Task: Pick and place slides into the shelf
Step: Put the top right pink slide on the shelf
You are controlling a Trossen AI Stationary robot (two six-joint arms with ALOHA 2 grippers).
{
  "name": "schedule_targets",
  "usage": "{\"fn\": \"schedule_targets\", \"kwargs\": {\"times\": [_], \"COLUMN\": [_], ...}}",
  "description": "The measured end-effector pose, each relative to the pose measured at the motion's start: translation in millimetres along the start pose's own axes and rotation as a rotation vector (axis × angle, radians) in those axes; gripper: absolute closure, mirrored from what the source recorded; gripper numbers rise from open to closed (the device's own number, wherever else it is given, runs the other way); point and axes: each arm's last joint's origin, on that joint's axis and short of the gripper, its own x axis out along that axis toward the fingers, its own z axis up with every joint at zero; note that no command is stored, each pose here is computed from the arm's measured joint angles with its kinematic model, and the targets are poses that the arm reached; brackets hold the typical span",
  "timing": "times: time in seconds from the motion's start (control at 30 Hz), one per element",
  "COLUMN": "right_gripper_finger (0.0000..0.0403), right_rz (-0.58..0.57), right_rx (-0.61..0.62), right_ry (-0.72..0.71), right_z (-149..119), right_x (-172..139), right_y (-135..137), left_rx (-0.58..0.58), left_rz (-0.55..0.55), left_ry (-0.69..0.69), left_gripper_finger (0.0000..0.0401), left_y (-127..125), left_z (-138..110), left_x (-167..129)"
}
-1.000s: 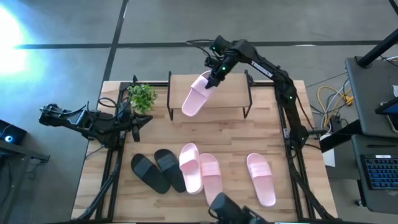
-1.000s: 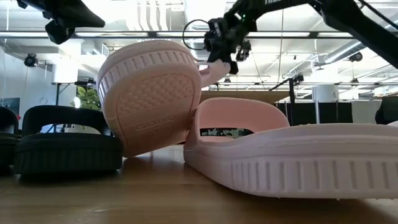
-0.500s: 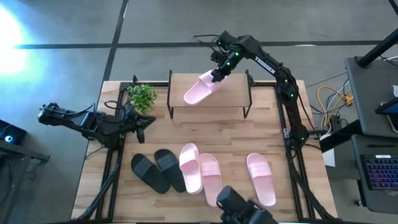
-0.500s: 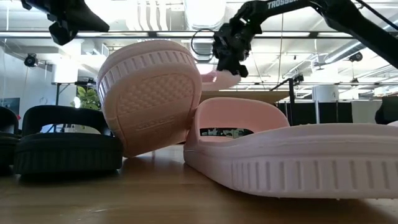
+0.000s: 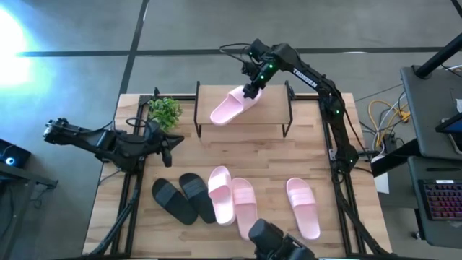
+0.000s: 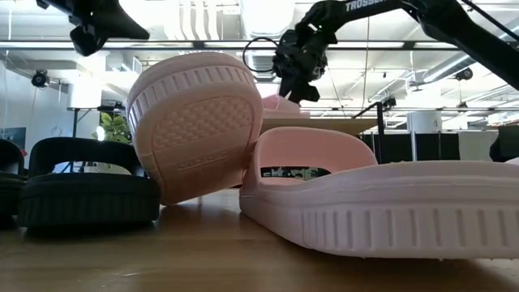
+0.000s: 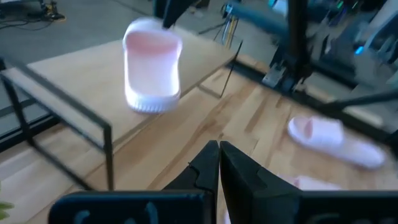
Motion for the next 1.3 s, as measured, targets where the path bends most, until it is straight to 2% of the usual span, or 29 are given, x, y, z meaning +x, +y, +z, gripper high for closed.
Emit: {"fn": "schedule_targets", "kwargs": {"times": [0.1,0.27,0.37,0.63,0.8,0.87,1.0,1.07,1.17,1.2,1.3], "right_gripper_finger": [0.0207,0.0202,0.0202,0.0202,0.0202,0.0202,0.0202,0.0202,0.0202,0.0202,0.0202], "right_rz": [-0.014,-0.028,-0.052,-0.293,-0.454,-0.494,-0.536,-0.527,-0.509,-0.499,-0.416], "right_rx": [-0.013,-0.058,-0.126,-0.287,-0.31,-0.283,-0.117,-0.009,0.117,0.143,0.177], "right_ry": [-0.036,-0.08,-0.081,-0.056,-0.092,-0.135,-0.165,-0.126,0.018,0.071,0.068], "right_z": [3.6,9.5,10.3,10.3,11.1,11.1,3.0,-6.0,-24.5,-30.0,-32.5], "right_x": [-1.1,2.5,4.3,-0.5,-15.7,-27.0,-45.1,-50.0,-52.8,-52.3,-46.7], "right_y": [0.9,9.7,13.9,21.7,27.9,30.8,35.1,37.2,40.4,42.8,54.2], "left_rx": [-0.029,0.004,0.017,0.014,0.014,0.014,0.014,0.013,0.015,0.015,0.036], "left_rz": [-0.024,-0.038,-0.042,-0.045,-0.045,-0.046,-0.046,-0.046,-0.046,-0.045,-0.045], "left_ry": [-0.041,-0.069,-0.078,-0.083,-0.083,-0.084,-0.084,-0.084,-0.084,-0.084,-0.085], "left_gripper_finger": [0.0401,0.0401,0.0401,0.0401,0.0401,0.0401,0.0401,0.0401,0.0401,0.0401,0.0401], "left_y": [-1.7,-3.6,-4.5,-5.7,-5.8,-5.7,-5.6,-5.6,-5.6,-5.6,-5.5], "left_z": [10.3,22.0,25.9,29.3,29.3,29.4,29.5,29.4,29.4,29.4,29.5], "left_x": [-5.0,-10.7,-12.4,-13.3,-13.3,-13.4,-13.5,-13.5,-13.5,-13.5,-13.7]}}
